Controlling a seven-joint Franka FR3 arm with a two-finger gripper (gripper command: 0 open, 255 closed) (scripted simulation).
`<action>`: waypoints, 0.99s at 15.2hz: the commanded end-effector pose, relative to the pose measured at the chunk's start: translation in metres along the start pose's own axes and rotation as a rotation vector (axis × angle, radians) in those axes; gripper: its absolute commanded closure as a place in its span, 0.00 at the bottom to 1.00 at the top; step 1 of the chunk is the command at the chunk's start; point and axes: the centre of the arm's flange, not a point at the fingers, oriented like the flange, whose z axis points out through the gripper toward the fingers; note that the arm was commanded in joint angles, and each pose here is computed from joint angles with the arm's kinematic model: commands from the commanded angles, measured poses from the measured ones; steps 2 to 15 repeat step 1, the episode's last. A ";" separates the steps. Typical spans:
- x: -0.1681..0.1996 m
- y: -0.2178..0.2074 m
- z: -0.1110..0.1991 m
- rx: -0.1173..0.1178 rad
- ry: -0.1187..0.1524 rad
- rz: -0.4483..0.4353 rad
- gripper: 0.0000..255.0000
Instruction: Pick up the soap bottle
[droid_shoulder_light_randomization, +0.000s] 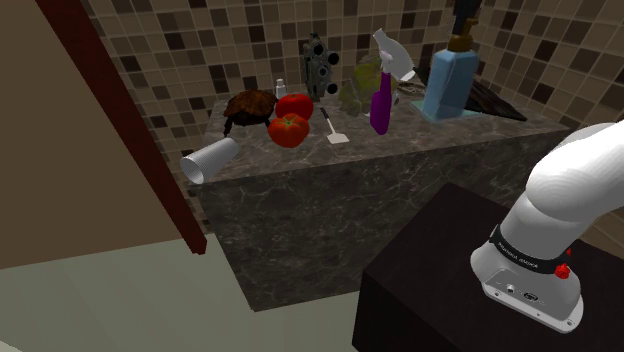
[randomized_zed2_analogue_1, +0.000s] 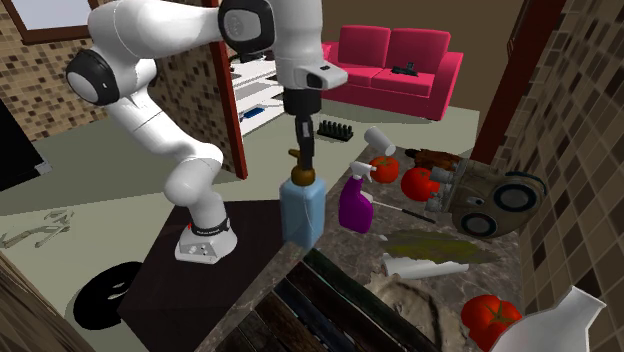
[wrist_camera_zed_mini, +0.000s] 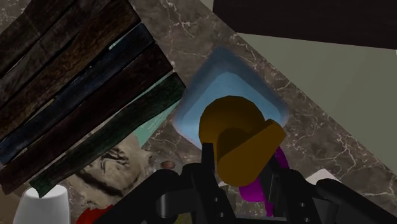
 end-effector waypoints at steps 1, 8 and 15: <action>0.000 0.000 -0.003 0.000 0.000 0.000 1.00; 0.000 0.000 -0.003 0.000 0.000 0.000 1.00; 0.000 0.000 -0.003 0.000 0.000 0.000 1.00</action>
